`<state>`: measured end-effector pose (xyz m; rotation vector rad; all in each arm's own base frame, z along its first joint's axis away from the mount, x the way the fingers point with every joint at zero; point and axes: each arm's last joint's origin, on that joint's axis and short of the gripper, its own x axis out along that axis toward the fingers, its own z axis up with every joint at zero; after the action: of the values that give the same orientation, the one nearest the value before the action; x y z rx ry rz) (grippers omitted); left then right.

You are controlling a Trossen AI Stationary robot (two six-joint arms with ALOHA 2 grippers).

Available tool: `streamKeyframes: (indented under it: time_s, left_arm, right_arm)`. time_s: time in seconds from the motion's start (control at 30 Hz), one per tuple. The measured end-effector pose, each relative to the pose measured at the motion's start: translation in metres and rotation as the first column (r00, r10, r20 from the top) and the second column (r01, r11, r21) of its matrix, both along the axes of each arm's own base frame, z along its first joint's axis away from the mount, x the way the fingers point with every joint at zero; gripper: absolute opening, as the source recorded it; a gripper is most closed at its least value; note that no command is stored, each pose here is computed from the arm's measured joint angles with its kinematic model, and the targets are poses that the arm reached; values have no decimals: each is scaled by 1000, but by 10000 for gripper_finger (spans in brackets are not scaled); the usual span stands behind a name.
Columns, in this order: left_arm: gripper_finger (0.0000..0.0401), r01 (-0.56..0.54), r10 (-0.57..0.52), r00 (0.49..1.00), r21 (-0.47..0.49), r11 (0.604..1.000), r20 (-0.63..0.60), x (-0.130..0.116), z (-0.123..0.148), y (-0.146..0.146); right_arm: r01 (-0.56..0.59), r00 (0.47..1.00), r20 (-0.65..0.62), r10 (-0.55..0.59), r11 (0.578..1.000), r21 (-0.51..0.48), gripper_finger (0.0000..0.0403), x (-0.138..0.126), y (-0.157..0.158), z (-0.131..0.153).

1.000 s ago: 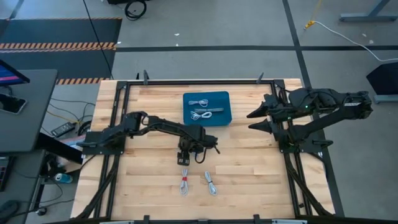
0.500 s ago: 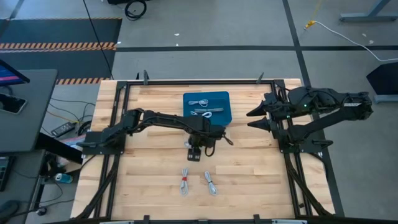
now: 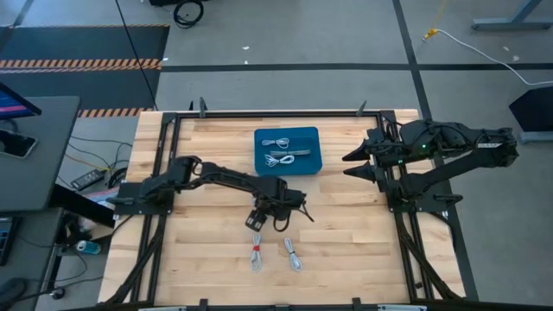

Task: Pick and place USB-C Cables
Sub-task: Put the blue charger cable into the blue bin

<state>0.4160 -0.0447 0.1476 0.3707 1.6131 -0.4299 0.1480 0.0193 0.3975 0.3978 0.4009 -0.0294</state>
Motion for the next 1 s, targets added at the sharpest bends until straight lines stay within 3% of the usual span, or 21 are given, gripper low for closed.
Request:
streamKeyframes:
  time_s: [0.17,0.3,0.47,0.67,1.0]
  left_arm:
    - [189,-12,12,1000,3,1000,-10,-4,-9,7]
    - [178,-21,21,999,6,1000,39,6,-1,11]
    - [158,54,-69,987,101,993,149,23,20,14]
    - [147,75,-87,977,65,995,194,28,28,13]
    - [146,165,-181,947,84,983,266,36,29,14]
  right_arm:
    - [1,1000,0,-1,1000,4,236,0,0,0]
    - [1,1000,0,-1,1000,4,236,0,0,0]
    - [1,1000,0,-1,1000,4,236,0,0,0]
    - [13,1000,-3,-13,999,39,236,0,0,0]
    - [9,1000,-3,-9,999,44,236,0,1,0]
